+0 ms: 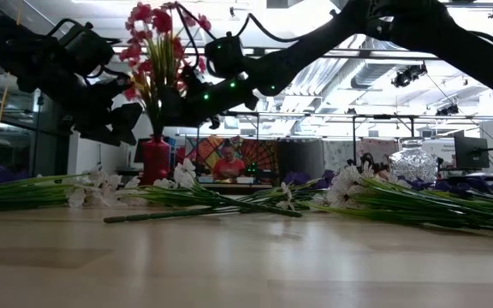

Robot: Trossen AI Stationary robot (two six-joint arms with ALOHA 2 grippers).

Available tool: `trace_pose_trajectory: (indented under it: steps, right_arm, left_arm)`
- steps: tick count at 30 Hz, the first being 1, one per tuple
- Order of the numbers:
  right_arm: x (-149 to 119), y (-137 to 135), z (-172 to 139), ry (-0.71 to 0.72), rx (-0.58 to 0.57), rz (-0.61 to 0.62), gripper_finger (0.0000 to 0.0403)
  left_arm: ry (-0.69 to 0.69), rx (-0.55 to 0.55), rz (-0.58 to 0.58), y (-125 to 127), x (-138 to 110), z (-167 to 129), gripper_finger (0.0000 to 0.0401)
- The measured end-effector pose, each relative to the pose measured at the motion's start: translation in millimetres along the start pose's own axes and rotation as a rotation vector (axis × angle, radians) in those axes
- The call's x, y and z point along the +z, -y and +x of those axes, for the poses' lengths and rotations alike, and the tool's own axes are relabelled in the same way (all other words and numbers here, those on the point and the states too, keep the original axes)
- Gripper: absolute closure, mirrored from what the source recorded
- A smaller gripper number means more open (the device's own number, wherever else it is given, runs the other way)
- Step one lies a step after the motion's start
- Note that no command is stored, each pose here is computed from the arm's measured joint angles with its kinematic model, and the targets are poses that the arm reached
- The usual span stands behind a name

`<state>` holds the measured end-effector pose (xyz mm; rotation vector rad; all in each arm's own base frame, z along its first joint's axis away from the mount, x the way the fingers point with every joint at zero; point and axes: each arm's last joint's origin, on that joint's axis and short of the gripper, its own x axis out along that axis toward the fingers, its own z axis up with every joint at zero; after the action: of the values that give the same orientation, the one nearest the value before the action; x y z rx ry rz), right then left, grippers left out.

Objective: Sort flowers into vase by color
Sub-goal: Put the red flowers into the red vase

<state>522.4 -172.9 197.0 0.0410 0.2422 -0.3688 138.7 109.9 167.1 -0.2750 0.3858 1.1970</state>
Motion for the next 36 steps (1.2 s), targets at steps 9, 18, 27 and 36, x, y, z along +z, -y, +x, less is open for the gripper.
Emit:
trace_pose_trajectory:
  steps: [9, 18, 27, 36]
  right_arm:
    - [-4, 0, 0, -0.046, -0.001, 0.072, 0.0403]
    - [-8, 2, -1, -0.077, -0.007, 0.104, 0.0403]
    - [-10, 2, -1, -0.101, -0.006, 0.122, 0.0403]
    - [-9, 2, 0, -0.069, 0.005, 0.173, 0.0386]
  left_arm:
    - [0.0, 0.0, 0.0, 0, 0, 0, 0.021]
    - [0.005, 0.015, -0.001, 0, 0, 0, 0.021]
    - [0.008, 0.019, -0.001, 0, 0, 0, 0.021]
    - [0.008, 0.02, -0.001, -1, 0, 0, 0.021]
